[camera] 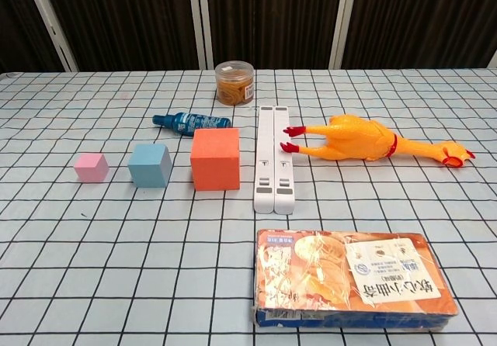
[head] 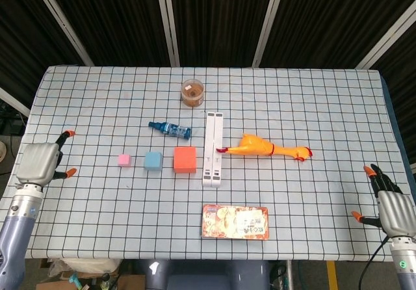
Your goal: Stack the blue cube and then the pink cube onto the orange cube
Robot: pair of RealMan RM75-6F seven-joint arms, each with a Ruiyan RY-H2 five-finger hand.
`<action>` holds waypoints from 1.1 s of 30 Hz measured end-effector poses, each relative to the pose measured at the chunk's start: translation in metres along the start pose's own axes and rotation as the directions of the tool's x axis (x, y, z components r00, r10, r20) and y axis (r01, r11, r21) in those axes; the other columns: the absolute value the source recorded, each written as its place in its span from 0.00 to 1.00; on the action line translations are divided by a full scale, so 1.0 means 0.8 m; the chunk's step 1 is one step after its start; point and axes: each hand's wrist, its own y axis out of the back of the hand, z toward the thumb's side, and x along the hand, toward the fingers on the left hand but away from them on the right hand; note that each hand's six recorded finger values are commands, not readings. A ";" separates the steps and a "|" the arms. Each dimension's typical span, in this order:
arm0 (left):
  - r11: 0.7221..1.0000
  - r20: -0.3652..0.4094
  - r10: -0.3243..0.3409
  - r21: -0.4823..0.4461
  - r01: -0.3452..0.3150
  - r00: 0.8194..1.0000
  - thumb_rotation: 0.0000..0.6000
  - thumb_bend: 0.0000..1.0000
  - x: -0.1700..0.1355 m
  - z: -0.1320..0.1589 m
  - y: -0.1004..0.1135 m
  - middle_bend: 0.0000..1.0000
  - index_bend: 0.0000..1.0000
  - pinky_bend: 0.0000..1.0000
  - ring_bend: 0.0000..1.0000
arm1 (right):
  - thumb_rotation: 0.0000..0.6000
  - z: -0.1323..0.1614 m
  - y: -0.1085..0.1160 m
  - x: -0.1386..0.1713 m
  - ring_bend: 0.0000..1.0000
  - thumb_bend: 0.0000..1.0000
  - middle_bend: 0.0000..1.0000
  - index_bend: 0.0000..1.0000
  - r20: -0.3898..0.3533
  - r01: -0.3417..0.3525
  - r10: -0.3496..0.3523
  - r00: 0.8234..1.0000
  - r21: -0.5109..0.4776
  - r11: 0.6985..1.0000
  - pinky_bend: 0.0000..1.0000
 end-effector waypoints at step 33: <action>0.971 0.005 -0.210 0.116 0.208 0.978 1.00 0.00 0.089 0.113 -0.103 0.91 0.29 0.71 0.71 | 1.00 -0.006 -0.006 -0.006 0.13 0.04 0.05 0.05 0.013 -0.019 0.019 1.000 -0.005 1.000 0.25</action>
